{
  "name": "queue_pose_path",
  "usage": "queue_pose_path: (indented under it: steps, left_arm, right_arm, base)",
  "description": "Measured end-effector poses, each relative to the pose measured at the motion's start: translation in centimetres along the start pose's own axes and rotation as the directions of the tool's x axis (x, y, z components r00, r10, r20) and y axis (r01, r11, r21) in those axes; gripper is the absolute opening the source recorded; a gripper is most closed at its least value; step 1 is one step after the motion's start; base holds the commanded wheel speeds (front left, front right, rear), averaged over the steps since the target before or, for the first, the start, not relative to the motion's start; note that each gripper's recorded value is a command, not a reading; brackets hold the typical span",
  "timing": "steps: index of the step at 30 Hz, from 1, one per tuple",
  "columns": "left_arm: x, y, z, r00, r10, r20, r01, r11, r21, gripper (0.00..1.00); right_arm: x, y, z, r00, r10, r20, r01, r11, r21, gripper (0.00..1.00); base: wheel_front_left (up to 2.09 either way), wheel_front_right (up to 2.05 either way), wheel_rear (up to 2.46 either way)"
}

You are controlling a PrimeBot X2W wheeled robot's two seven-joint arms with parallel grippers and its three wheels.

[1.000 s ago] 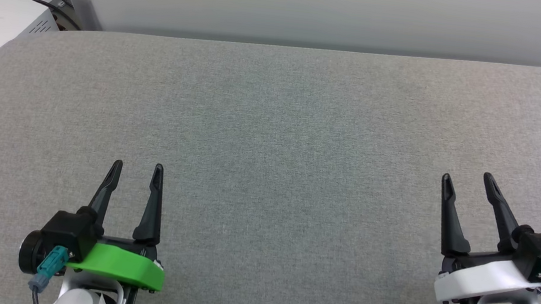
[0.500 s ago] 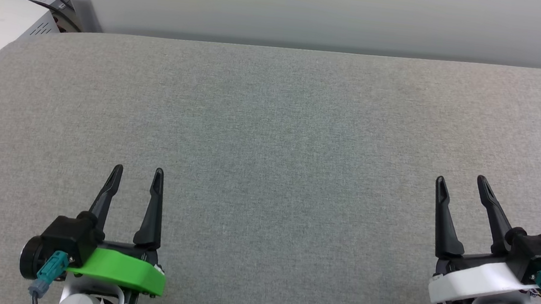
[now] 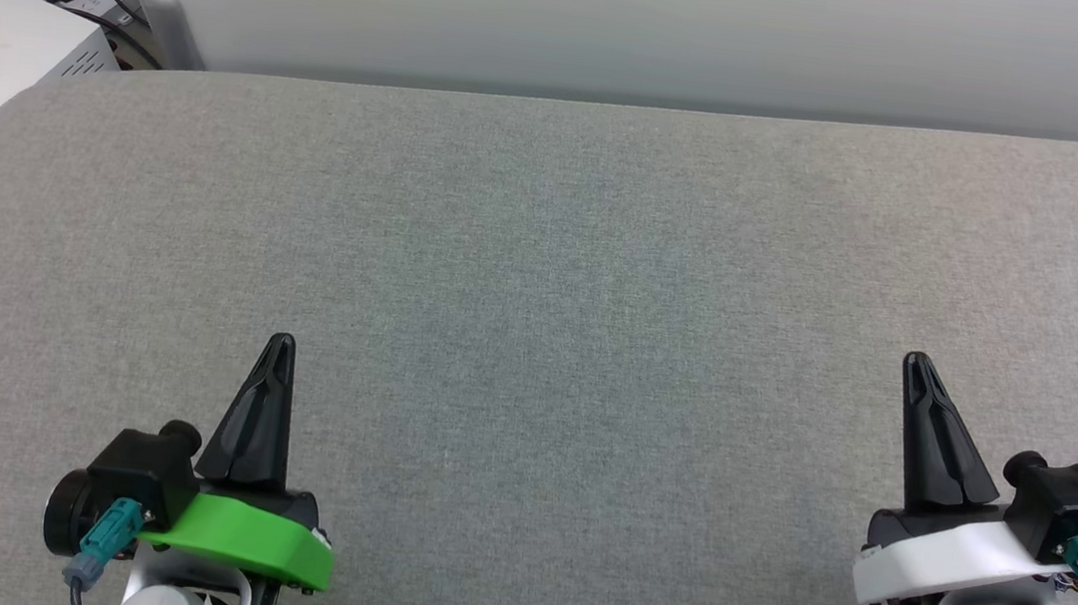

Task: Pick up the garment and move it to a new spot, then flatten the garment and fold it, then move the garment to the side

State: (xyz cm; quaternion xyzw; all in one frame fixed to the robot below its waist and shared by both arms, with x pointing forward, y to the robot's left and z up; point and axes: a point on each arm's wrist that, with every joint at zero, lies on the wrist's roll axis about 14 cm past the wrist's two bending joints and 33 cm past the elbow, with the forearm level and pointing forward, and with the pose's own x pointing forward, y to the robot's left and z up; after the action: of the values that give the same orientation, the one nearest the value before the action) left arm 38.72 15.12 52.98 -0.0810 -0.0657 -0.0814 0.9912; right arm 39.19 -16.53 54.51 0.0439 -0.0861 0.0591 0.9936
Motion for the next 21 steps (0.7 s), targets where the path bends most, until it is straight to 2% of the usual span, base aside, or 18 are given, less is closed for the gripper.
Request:
queue_pose_path:
  steps: [21]
  left_arm:
    - [-0.23,0.34,0.21,1.000,0.020,-0.023,-0.019,0.999,0.043,0.00]
  right_arm:
    - [-0.05,0.24,0.21,1.000,0.009,-0.019,-0.009,1.000,-0.021,0.00]
  base:
    - [0.00,0.00,0.00]
